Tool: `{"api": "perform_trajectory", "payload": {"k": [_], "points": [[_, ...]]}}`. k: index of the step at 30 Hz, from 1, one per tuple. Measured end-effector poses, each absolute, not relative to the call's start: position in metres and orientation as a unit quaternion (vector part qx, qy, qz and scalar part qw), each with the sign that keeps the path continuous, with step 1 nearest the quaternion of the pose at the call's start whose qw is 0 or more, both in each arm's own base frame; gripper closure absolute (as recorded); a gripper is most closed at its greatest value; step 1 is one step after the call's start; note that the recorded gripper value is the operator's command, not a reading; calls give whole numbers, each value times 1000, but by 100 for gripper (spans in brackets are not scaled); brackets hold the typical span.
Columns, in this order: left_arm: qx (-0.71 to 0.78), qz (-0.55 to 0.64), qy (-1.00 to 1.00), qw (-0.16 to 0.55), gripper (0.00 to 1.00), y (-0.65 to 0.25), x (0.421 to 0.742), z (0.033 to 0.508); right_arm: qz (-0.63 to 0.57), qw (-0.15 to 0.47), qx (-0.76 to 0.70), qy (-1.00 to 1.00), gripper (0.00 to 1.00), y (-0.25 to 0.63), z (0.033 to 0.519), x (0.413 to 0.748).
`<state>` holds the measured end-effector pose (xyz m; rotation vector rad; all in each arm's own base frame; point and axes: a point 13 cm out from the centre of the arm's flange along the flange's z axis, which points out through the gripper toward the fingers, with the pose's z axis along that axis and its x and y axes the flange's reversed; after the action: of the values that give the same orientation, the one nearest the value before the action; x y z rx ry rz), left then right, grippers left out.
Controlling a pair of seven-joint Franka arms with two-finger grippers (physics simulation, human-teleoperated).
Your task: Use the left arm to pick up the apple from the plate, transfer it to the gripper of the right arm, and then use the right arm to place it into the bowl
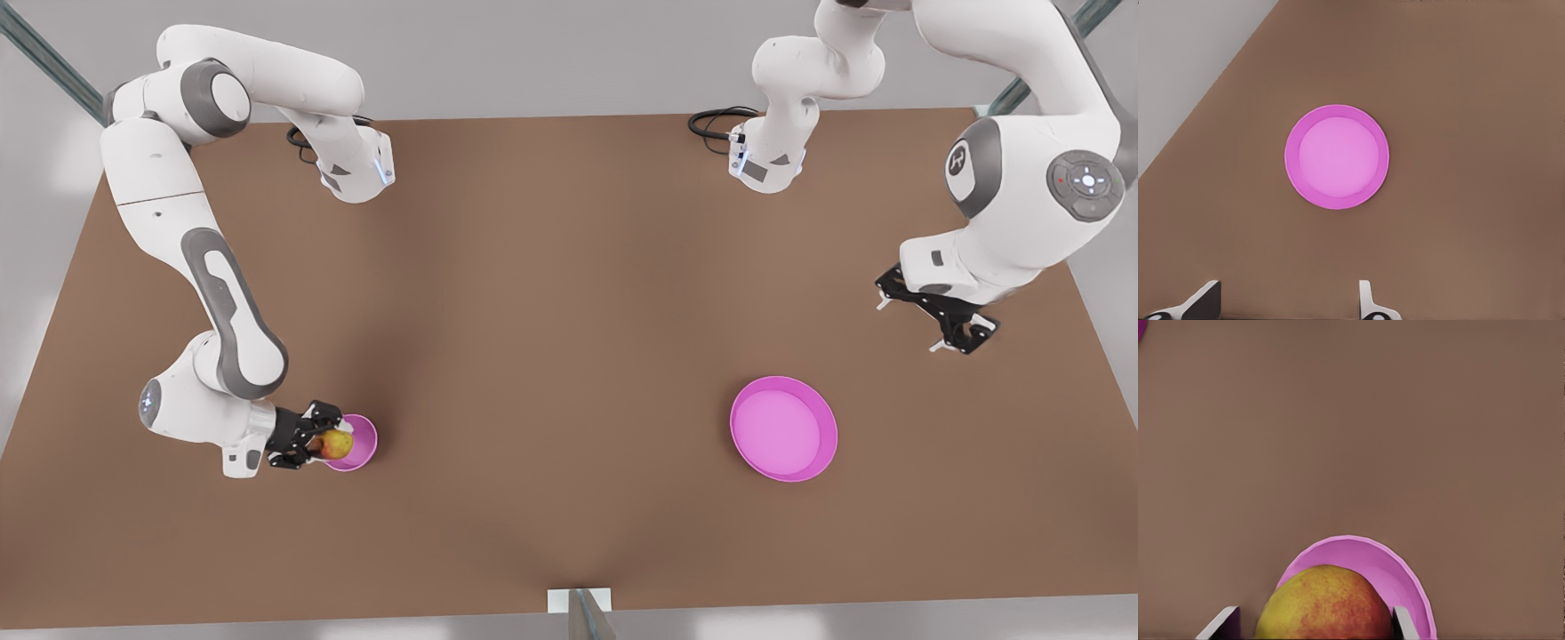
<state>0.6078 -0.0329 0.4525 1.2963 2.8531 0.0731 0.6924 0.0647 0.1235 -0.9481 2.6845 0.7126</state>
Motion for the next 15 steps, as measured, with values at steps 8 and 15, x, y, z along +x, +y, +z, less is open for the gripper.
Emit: {"api": "perform_trajectory", "payload": {"k": [8,15], "points": [[289,17,957,-7,0,-34,601,450,142,183,-389,892,0,51,264,760],[218,19,976,-5,0,-39,606,451,-75,141,-421,893,0,71,492,668]]}}
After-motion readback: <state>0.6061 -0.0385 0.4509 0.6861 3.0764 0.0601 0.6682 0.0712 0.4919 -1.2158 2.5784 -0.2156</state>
